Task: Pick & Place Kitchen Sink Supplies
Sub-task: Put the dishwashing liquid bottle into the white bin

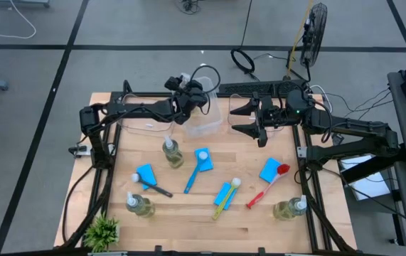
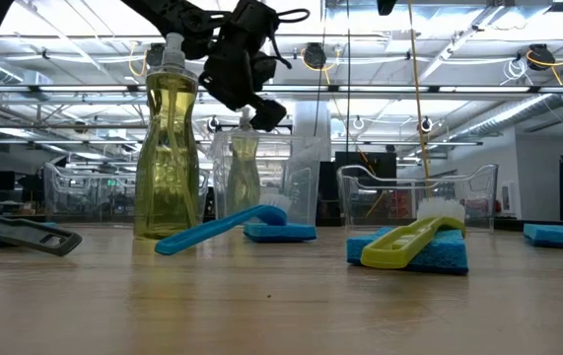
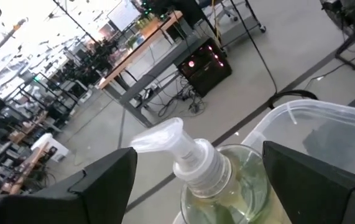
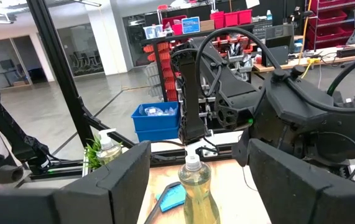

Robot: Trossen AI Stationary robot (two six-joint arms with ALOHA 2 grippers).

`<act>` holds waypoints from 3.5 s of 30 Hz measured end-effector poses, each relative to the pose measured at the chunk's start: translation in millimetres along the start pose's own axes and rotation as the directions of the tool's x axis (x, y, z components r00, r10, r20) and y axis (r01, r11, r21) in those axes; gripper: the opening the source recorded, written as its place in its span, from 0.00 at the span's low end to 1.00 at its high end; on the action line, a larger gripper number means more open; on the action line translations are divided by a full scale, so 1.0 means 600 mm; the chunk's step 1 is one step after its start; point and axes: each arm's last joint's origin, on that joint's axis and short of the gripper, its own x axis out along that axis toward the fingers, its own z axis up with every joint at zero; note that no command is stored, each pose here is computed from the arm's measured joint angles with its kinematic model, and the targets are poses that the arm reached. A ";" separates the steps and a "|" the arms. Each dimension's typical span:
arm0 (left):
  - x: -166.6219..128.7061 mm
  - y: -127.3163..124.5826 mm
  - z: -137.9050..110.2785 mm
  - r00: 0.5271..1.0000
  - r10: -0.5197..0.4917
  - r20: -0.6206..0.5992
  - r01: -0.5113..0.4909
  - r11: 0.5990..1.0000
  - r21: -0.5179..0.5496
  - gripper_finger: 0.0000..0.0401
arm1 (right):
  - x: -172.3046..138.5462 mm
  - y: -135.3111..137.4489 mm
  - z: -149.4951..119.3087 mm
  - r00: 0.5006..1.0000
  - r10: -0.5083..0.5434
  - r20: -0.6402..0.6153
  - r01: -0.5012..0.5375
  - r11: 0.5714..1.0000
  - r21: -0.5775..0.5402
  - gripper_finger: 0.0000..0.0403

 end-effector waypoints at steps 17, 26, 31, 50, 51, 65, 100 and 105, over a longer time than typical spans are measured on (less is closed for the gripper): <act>-0.016 -0.001 0.001 0.990 0.138 -0.023 -0.135 0.985 0.107 0.86 | 0.000 0.000 0.000 1.000 0.000 0.000 0.000 1.000 0.000 0.63; -0.035 0.028 0.025 0.990 0.142 0.010 -0.142 0.989 0.049 0.86 | 0.000 0.000 0.000 1.000 0.000 -0.001 0.000 1.000 0.000 0.63; -0.056 0.050 0.041 0.990 0.134 0.035 -0.134 0.991 0.018 0.86 | 0.000 0.000 0.000 1.000 0.001 -0.001 -0.001 1.000 0.000 0.63; -0.262 0.183 0.116 0.925 -0.113 0.364 0.215 0.943 -0.254 0.86 | 0.000 0.000 0.000 1.000 0.001 -0.002 -0.001 1.000 0.000 0.63; -0.276 0.188 0.117 0.910 -0.140 0.390 0.256 0.930 -0.263 0.86 | 0.000 0.000 0.000 1.000 0.001 -0.002 -0.001 1.000 0.000 0.63; -0.431 0.230 0.058 0.707 -0.537 0.460 0.678 0.699 -0.226 0.86 | 0.000 -0.001 -0.010 0.998 -0.008 -0.061 0.007 1.000 -0.015 0.63; -0.452 0.206 -0.109 0.671 -0.740 -0.046 0.661 0.625 -0.415 0.86 | 0.000 -0.001 -0.011 0.998 -0.006 -0.066 0.005 1.000 -0.014 0.63; -0.449 0.184 -0.117 0.709 -0.703 -0.055 0.635 0.670 -0.386 0.86 | 0.000 -0.001 -0.011 0.998 -0.006 -0.066 0.005 1.000 -0.015 0.63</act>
